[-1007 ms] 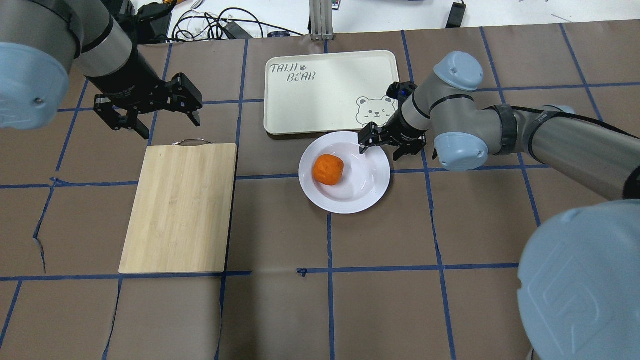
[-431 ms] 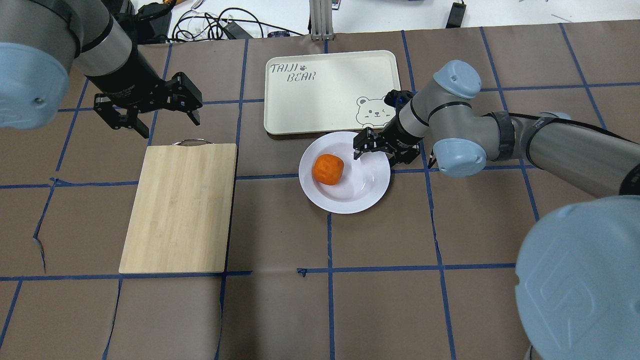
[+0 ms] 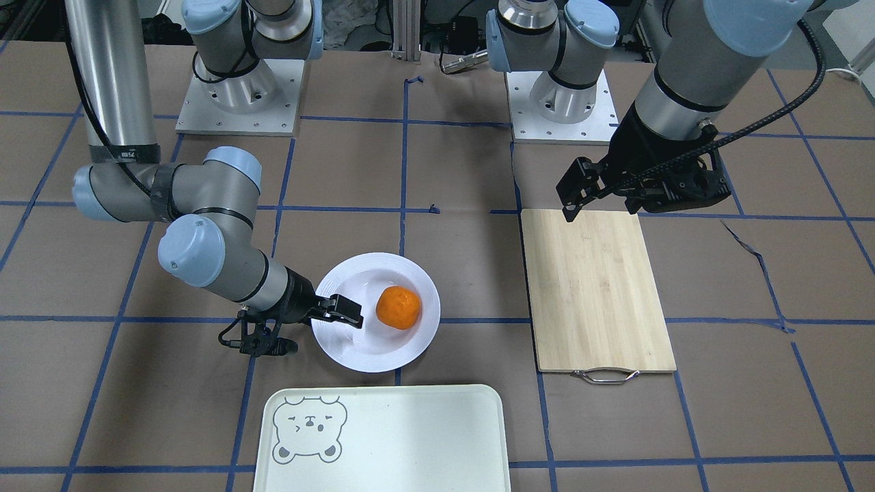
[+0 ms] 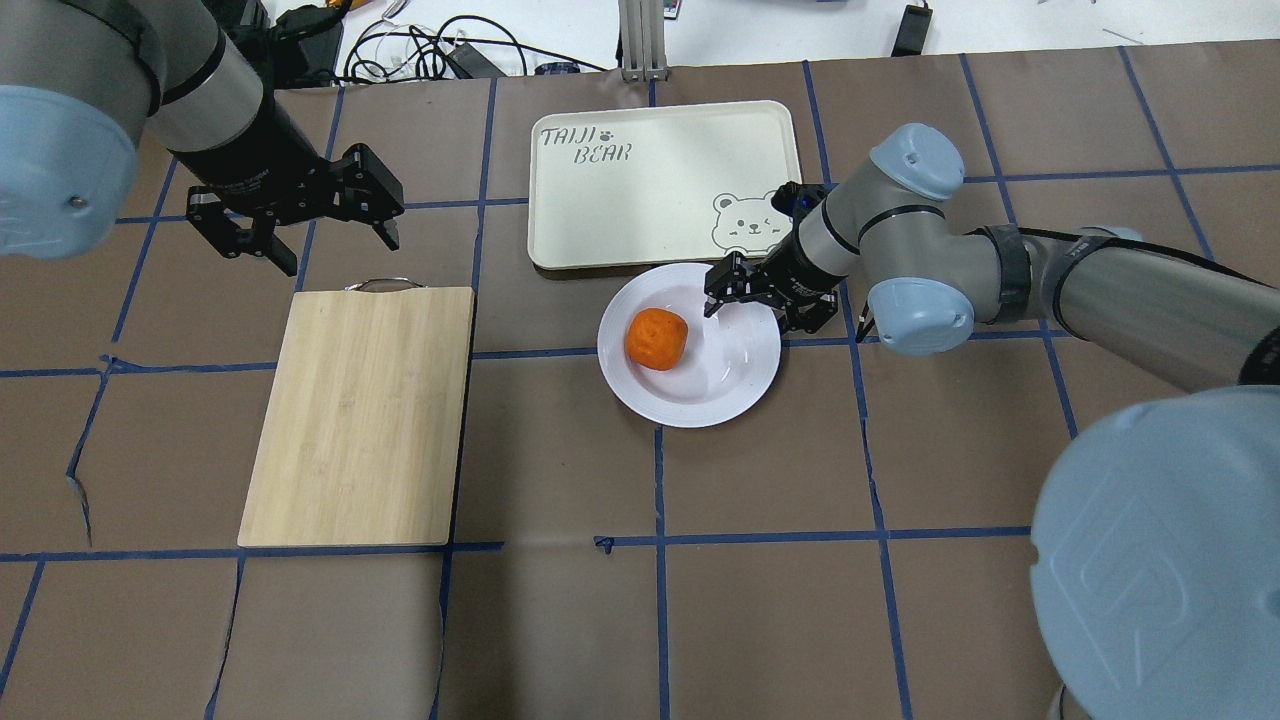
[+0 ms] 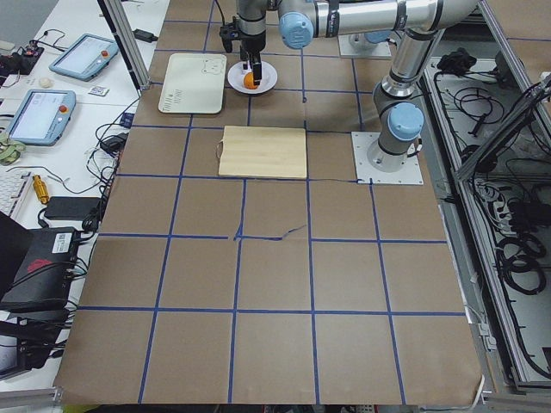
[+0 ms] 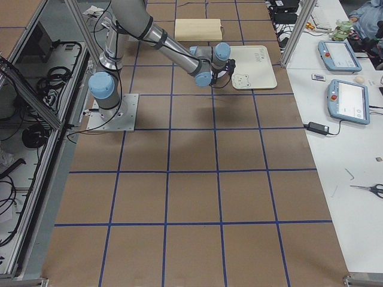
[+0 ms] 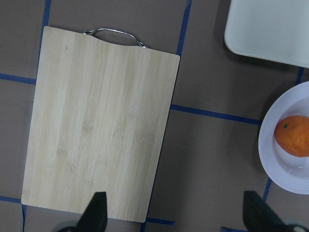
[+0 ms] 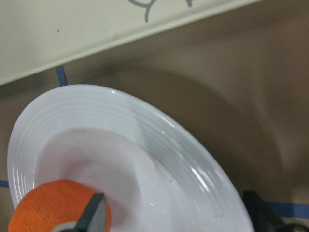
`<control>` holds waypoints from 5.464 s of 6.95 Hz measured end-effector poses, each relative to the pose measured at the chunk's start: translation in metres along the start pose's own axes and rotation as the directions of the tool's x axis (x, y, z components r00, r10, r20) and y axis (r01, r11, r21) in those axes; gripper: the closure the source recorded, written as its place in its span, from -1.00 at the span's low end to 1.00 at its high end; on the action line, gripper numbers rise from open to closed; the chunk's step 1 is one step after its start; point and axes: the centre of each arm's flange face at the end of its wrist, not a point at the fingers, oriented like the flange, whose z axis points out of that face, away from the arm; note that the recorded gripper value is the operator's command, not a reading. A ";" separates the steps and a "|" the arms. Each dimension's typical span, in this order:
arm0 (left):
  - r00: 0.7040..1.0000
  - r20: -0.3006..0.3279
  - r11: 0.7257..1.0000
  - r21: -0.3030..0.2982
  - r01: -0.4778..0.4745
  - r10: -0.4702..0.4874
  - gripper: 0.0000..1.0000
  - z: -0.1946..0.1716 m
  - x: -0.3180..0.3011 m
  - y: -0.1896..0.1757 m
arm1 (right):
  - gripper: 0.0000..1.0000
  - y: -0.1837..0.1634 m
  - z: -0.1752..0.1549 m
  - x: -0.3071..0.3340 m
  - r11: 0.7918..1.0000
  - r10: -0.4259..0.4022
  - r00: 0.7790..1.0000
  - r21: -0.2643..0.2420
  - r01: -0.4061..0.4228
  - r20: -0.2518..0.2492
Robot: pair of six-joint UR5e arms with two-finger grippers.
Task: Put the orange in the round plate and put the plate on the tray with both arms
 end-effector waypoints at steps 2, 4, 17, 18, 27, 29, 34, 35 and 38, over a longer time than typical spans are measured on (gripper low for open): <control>1.000 0.001 1.000 0.000 -0.001 0.001 -1.00 0.000 0.000 0.000 | -0.96 0.000 -0.001 0.010 0.999 0.043 0.999 -0.023 -0.042 0.030; 1.000 0.001 1.000 0.001 -0.001 0.001 -1.00 0.000 0.000 0.001 | -0.63 0.010 0.005 0.020 0.997 0.067 0.996 -0.052 -0.063 0.067; 1.000 0.003 1.000 -0.006 -0.003 0.003 -1.00 0.003 0.000 0.000 | 0.86 -0.070 -0.106 -0.049 0.981 -0.022 0.992 0.194 -0.002 0.121; 1.000 0.003 1.000 -0.006 -0.003 0.003 -1.00 0.003 0.000 0.000 | 0.86 -0.114 -0.103 -0.055 0.976 -0.025 0.991 0.219 -0.004 0.130; 0.996 0.002 0.996 0.006 -0.088 0.088 -1.00 -0.003 0.000 0.002 | -1.00 -0.175 -0.067 -0.047 0.980 0.037 0.997 0.194 -0.050 0.070; 0.989 0.002 0.989 0.030 -0.146 0.146 -1.00 -0.017 0.001 0.011 | -1.00 -0.172 -0.135 -0.065 0.968 -0.005 0.996 0.248 0.027 -0.091; 0.988 0.008 0.986 0.066 -0.154 0.154 -1.00 -0.038 0.000 0.027 | -1.00 0.001 -0.296 -0.153 0.965 -0.162 0.850 0.098 0.242 -0.501; 0.988 0.007 0.986 0.068 -0.155 0.154 -1.00 -0.039 0.000 0.027 | -1.00 0.030 -0.291 -0.161 0.961 -0.205 0.836 0.056 0.269 -0.509; 0.988 0.008 0.985 0.074 -0.154 0.154 -1.00 -0.042 -0.001 0.030 | -1.00 0.060 -0.287 -0.156 0.963 -0.214 0.834 0.032 0.267 -0.509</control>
